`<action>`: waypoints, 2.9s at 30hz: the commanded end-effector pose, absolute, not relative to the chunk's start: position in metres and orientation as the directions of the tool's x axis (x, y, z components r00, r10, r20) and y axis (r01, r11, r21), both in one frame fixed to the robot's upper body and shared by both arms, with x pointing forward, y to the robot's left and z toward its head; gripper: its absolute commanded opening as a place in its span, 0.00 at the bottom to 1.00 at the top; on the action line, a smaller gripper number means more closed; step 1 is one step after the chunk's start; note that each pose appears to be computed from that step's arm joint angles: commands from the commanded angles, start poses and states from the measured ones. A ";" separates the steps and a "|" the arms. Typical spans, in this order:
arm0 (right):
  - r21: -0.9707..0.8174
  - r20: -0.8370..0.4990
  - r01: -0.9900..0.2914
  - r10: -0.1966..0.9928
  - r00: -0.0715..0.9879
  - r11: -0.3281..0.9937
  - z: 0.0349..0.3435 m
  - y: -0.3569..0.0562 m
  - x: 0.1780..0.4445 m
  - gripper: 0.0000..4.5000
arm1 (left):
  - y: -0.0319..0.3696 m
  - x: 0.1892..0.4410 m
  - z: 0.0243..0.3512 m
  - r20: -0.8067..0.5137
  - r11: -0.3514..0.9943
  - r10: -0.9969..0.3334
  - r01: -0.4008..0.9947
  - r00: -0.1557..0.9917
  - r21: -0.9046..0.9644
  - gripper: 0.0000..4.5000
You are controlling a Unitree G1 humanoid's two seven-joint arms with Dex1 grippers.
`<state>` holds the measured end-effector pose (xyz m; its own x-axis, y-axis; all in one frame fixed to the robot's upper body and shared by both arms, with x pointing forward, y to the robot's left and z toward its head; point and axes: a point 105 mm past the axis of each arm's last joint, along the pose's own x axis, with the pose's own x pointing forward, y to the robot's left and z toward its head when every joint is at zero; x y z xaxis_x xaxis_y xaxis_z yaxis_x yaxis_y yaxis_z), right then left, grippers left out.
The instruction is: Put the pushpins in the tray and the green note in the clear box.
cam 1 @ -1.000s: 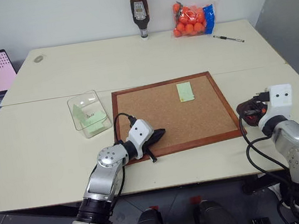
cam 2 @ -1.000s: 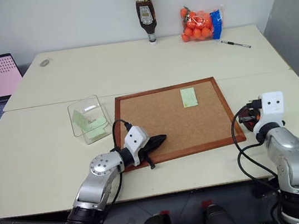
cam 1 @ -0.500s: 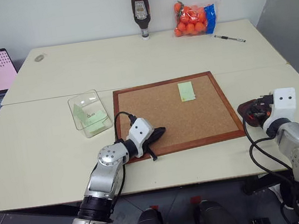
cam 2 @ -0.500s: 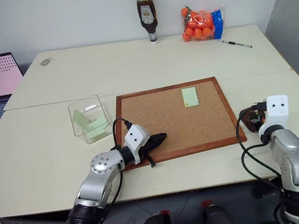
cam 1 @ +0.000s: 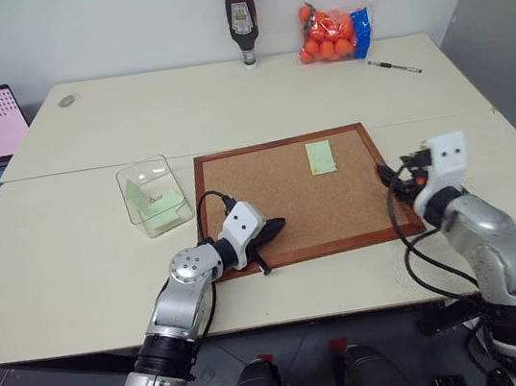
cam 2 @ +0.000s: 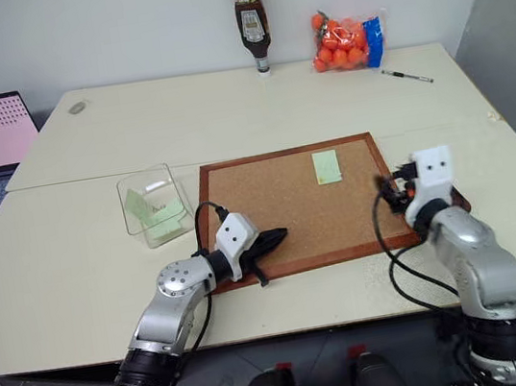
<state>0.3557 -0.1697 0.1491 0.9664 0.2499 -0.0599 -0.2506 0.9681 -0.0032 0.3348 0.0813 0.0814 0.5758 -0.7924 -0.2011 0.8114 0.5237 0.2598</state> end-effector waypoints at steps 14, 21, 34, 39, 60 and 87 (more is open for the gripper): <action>-0.112 -0.086 -0.305 0.296 0.951 0.946 0.129 -0.131 0.430 0.64 | 0.073 0.334 0.091 -0.173 0.503 -0.809 0.813 0.562 0.293 0.00; -0.095 -0.091 -0.293 0.285 0.954 0.951 0.124 -0.132 0.435 0.36 | 0.074 0.334 0.091 -0.174 0.505 -0.807 0.812 0.564 0.294 0.00; -0.065 -0.025 -0.301 0.300 0.954 0.951 0.136 -0.130 0.424 0.01 | 0.073 0.334 0.088 -0.183 0.501 -0.807 0.814 0.562 0.294 0.00; -0.051 0.013 -0.293 0.294 0.956 0.955 0.141 -0.129 0.419 0.01 | 0.072 0.333 0.086 -0.189 0.498 -0.807 0.817 0.560 0.291 0.00; -0.040 0.084 -0.240 0.243 0.966 0.970 0.158 -0.142 0.404 0.01 | 0.071 0.331 0.085 -0.189 0.498 -0.808 0.818 0.558 0.287 0.00; -0.117 -0.092 0.134 -0.145 0.985 0.984 0.128 -0.266 0.322 0.45 | 0.065 0.330 0.084 -0.193 0.470 -0.826 0.836 0.530 0.283 0.00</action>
